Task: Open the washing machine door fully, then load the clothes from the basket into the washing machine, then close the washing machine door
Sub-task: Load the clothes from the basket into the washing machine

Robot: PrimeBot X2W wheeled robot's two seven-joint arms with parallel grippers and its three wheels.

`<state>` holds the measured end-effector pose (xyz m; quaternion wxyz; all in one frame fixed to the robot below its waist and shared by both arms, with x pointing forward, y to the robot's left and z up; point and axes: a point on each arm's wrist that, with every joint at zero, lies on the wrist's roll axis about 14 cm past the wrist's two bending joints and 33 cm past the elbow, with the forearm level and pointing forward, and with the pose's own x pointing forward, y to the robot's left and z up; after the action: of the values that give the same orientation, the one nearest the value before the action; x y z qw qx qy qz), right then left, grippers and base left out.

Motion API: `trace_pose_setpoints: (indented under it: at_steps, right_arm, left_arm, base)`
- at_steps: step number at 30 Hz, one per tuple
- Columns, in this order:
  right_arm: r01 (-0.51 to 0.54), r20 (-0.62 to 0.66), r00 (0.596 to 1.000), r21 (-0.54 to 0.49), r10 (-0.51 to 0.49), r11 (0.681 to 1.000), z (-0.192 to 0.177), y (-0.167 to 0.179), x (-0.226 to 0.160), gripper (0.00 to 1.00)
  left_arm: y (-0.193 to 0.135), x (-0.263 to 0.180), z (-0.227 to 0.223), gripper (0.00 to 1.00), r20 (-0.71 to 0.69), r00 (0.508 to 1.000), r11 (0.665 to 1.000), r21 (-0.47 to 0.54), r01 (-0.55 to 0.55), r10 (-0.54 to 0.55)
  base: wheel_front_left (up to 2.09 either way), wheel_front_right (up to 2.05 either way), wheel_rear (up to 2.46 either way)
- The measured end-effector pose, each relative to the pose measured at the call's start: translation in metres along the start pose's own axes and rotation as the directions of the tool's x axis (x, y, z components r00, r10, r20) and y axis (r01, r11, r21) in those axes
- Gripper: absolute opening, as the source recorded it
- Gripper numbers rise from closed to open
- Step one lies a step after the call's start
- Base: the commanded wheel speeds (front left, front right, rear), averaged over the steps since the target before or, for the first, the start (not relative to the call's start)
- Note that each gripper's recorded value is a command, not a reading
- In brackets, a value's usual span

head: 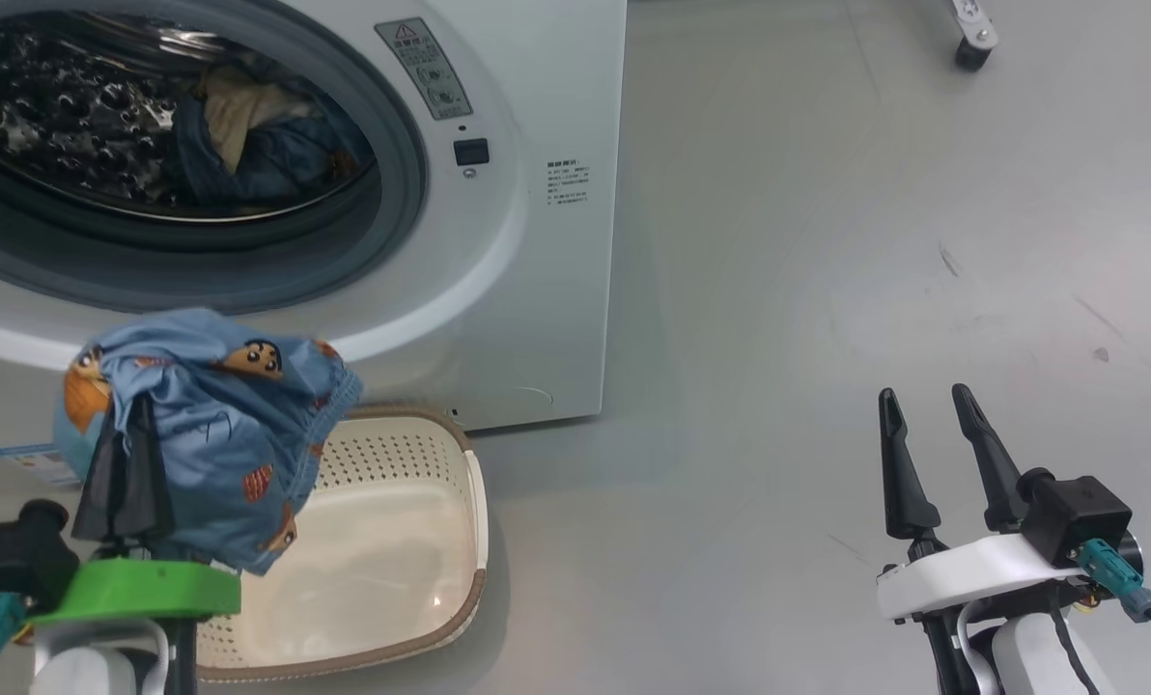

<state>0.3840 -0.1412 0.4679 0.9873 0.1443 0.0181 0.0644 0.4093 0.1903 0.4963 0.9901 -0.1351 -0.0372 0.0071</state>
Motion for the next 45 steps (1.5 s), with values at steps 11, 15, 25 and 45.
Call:
trace_pose_setpoints:
  at_steps: [11,15,25,45]
  right_arm:
    - [-0.006,-0.042,0.999,0.009,0.007,1.0,-0.02,-0.004,0.03,1.0]
    - [-0.002,-0.059,0.998,0.01,0.003,1.0,-0.029,-0.008,0.04,1.0]
    - [0.02,-0.107,0.994,0.009,-0.019,1.0,-0.053,-0.022,0.058,1.0]
    - [0.044,-0.195,0.98,0.02,-0.04,0.999,-0.101,-0.04,0.079,1.0]
  left_arm:
    - [-0.007,0.061,0.002,0.0,0.063,0.998,1.0,-0.02,0.011,-0.01]
    - [-0.008,0.085,0.0,0.0,0.082,0.996,1.0,-0.003,0.018,-0.018]
    - [-0.004,0.135,-0.014,0.0,0.105,0.994,1.0,0.01,0.027,-0.028]
    - [0.015,0.228,-0.046,0.0,0.084,0.996,0.997,0.077,0.032,-0.039]
  base:
    - [0.0,0.0,0.0]
    - [0.0,0.0,0.0]
    - [0.0,0.0,0.0]
    - [0.0,0.0,0.0]
